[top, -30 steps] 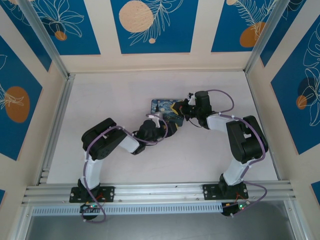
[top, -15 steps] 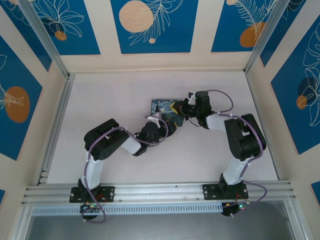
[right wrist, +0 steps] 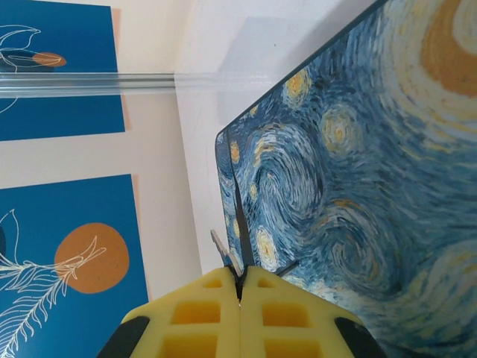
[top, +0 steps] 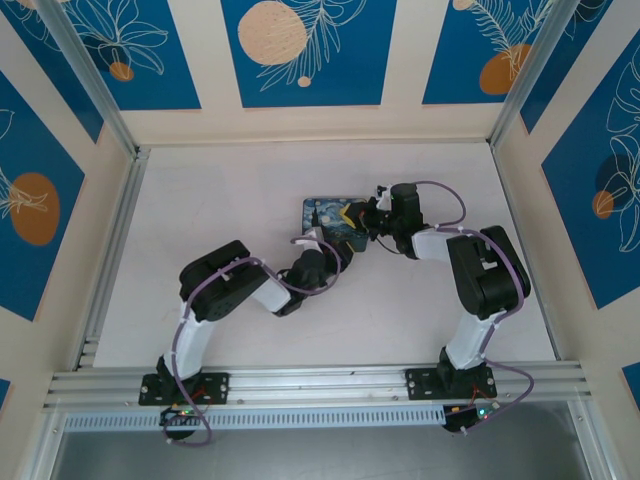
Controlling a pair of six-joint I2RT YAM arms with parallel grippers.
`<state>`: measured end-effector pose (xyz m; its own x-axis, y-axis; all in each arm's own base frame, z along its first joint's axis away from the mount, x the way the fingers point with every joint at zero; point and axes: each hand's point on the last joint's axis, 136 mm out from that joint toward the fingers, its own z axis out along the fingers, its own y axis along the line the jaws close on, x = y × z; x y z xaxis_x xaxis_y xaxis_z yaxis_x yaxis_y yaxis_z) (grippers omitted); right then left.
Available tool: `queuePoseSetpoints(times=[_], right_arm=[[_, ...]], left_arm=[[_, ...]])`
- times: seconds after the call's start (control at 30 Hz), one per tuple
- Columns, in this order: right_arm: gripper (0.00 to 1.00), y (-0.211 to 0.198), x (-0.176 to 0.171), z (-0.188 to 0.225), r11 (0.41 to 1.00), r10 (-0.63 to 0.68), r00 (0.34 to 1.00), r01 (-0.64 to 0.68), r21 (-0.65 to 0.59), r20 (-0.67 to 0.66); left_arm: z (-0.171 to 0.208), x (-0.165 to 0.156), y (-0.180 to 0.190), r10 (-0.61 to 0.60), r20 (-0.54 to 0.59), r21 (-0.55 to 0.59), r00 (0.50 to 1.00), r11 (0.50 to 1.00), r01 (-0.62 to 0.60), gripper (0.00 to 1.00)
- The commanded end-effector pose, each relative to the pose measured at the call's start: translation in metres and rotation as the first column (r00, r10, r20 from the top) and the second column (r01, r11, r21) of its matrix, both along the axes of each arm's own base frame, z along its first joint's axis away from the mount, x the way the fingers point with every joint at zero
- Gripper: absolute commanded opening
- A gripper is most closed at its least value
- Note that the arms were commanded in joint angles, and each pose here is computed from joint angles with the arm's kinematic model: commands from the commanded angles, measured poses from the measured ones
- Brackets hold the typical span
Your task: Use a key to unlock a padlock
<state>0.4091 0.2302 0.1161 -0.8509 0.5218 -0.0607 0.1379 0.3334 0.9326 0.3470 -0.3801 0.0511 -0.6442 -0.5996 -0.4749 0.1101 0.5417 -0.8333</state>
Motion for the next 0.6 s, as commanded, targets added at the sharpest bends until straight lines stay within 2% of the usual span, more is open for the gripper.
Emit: queuePoseSetpoints(times=[0.0, 0.07, 0.27, 0.5, 0.57], right_arm=[[0.0, -0.002, -0.005, -0.014, 1.0, 0.004, 0.999, -0.004, 0.002, -0.044], [0.0, -0.003, -0.005, -0.015, 1.0, 0.004, 0.999, -0.004, 0.004, -0.045], [0.0, -0.004, -0.005, -0.012, 1.0, 0.006, 0.999, -0.006, 0.013, -0.04], [0.0, -0.005, -0.002, 0.005, 0.999, 0.018, 1.0, -0.017, 0.035, -0.008], [0.0, -0.006, -0.002, 0.018, 0.999, 0.022, 1.0, -0.023, 0.044, 0.014]], left_arm=[[-0.05, -0.01, 0.013, 0.044, -0.115, 0.095, 0.992, 0.995, -0.034, 0.34], [-0.051, -0.01, 0.014, 0.051, -0.119, 0.096, 0.992, 0.995, -0.039, 0.32], [-0.051, -0.01, 0.015, 0.059, -0.126, 0.093, 0.99, 0.995, -0.048, 0.15], [-0.042, -0.012, 0.016, 0.058, -0.139, 0.069, 0.989, 0.996, -0.049, 0.0], [-0.04, -0.015, 0.017, 0.052, -0.162, 0.062, 0.985, 0.997, -0.043, 0.0]])
